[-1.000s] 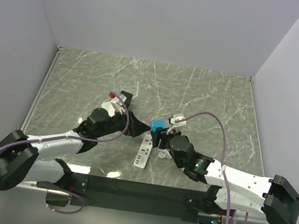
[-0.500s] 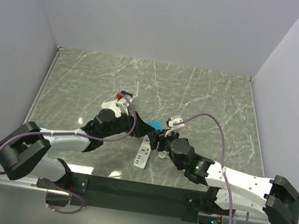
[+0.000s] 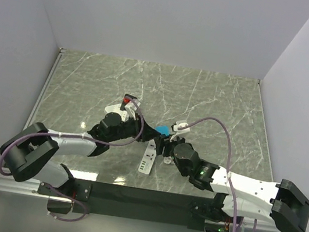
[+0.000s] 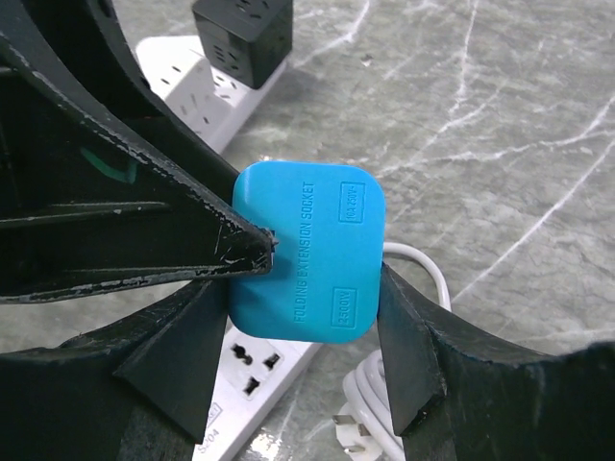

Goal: Insert the plug

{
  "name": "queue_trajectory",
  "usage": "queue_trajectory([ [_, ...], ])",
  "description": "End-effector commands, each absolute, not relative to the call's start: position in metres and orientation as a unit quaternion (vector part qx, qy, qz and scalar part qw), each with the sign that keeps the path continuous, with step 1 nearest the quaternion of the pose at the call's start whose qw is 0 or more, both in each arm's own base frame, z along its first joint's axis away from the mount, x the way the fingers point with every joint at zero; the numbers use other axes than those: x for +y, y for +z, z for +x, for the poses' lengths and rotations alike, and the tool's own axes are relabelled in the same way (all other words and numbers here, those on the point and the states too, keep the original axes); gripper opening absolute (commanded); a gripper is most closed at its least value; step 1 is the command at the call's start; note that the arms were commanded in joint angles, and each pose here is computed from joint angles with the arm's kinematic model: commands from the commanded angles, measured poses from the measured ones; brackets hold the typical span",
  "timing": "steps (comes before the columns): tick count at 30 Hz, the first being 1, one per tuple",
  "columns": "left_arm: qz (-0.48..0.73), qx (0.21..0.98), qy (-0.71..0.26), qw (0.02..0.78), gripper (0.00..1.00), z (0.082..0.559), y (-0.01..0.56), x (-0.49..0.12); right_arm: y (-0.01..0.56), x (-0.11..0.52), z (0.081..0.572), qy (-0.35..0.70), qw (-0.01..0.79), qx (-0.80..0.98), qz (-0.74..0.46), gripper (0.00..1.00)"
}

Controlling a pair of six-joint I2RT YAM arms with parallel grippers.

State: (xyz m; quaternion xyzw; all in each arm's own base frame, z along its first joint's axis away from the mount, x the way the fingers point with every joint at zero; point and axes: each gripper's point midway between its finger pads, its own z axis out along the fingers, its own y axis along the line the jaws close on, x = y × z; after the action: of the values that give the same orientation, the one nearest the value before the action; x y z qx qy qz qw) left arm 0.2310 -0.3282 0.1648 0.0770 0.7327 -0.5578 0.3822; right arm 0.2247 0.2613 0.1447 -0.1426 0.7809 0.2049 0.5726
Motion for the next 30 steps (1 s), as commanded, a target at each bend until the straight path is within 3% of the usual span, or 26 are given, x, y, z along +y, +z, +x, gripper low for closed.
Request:
queue_trajectory([
  [1,0.102,0.706,-0.59,0.378,0.4,0.223,0.184,-0.341,0.163,0.264,0.233,0.205,0.592,0.771,-0.113,0.0],
  [4,0.107,0.703,-0.6,0.367,0.21,0.218,0.182,-0.343,0.164,0.265,0.235,0.201,0.592,0.773,-0.108,0.0],
  [6,0.106,0.703,-0.606,0.358,0.01,0.216,0.18,-0.345,0.164,0.264,0.236,0.198,0.59,0.776,-0.104,0.0],
  [10,0.109,0.701,-0.612,0.35,0.01,0.213,0.176,-0.346,0.165,0.265,0.236,0.201,0.59,0.775,-0.102,0.0],
  [12,0.11,0.7,-0.613,0.35,0.01,0.212,0.175,-0.346,0.166,0.263,0.236,0.202,0.59,0.776,-0.098,0.06],
  [15,0.108,0.698,-0.601,0.374,0.01,0.219,0.182,-0.341,0.17,0.26,0.234,0.202,0.591,0.775,-0.096,0.31],
  [18,0.103,0.704,-0.573,0.406,0.01,0.229,0.19,-0.331,0.18,0.255,0.229,0.214,0.595,0.768,-0.103,0.49],
  [19,0.096,0.703,-0.565,0.421,0.0,0.234,0.197,-0.325,0.188,0.253,0.226,0.225,0.599,0.761,-0.106,0.68],
  [21,0.087,0.701,-0.552,0.443,0.0,0.246,0.202,-0.311,0.189,0.254,0.217,0.24,0.591,0.759,-0.129,0.85],
  [25,0.073,0.691,-0.543,0.472,0.0,0.26,0.215,-0.28,0.204,0.24,0.2,0.284,0.598,0.738,-0.131,0.88],
  [30,0.121,0.672,-0.549,0.481,0.0,0.241,0.223,-0.274,0.238,0.241,0.175,0.379,0.613,0.675,-0.16,0.89],
])
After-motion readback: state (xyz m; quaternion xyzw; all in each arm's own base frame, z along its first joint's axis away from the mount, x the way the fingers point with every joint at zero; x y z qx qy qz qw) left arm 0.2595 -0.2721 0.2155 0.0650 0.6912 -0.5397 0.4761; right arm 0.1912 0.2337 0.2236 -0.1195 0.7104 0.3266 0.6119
